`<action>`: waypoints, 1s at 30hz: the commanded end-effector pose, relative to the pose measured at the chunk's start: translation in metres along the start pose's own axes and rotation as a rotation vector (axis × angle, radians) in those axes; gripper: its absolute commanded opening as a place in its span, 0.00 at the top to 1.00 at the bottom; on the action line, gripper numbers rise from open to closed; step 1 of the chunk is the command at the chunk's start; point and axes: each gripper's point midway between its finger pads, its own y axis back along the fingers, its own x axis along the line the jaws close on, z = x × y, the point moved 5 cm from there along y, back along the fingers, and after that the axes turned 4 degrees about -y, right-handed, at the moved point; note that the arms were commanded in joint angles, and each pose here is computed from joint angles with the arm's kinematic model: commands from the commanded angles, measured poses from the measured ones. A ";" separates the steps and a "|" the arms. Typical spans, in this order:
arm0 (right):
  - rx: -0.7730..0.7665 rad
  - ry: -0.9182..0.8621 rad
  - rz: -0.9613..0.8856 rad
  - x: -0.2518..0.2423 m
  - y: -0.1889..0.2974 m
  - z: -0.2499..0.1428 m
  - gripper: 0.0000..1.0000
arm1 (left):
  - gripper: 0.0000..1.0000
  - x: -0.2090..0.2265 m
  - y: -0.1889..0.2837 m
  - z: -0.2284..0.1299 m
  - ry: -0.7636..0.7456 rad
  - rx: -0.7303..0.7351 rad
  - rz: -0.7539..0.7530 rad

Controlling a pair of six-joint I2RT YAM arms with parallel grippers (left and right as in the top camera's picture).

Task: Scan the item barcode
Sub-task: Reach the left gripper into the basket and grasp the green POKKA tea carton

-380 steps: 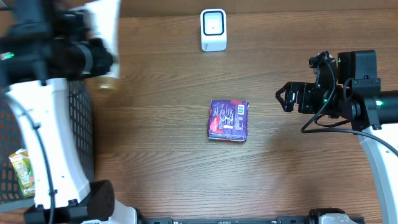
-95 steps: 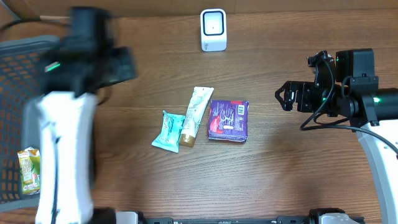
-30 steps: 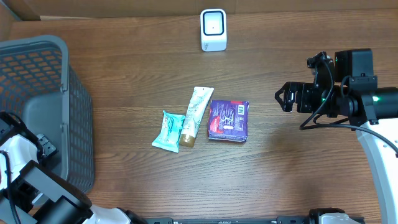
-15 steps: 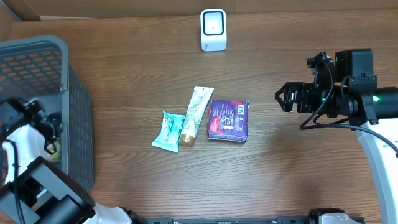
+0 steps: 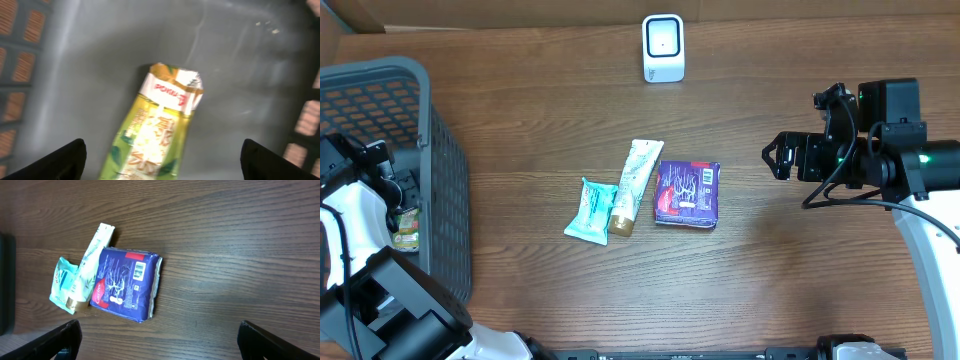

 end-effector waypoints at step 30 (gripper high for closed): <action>-0.016 0.013 0.012 0.005 0.003 0.005 0.00 | 0.96 0.002 -0.042 -0.045 -0.077 0.062 0.088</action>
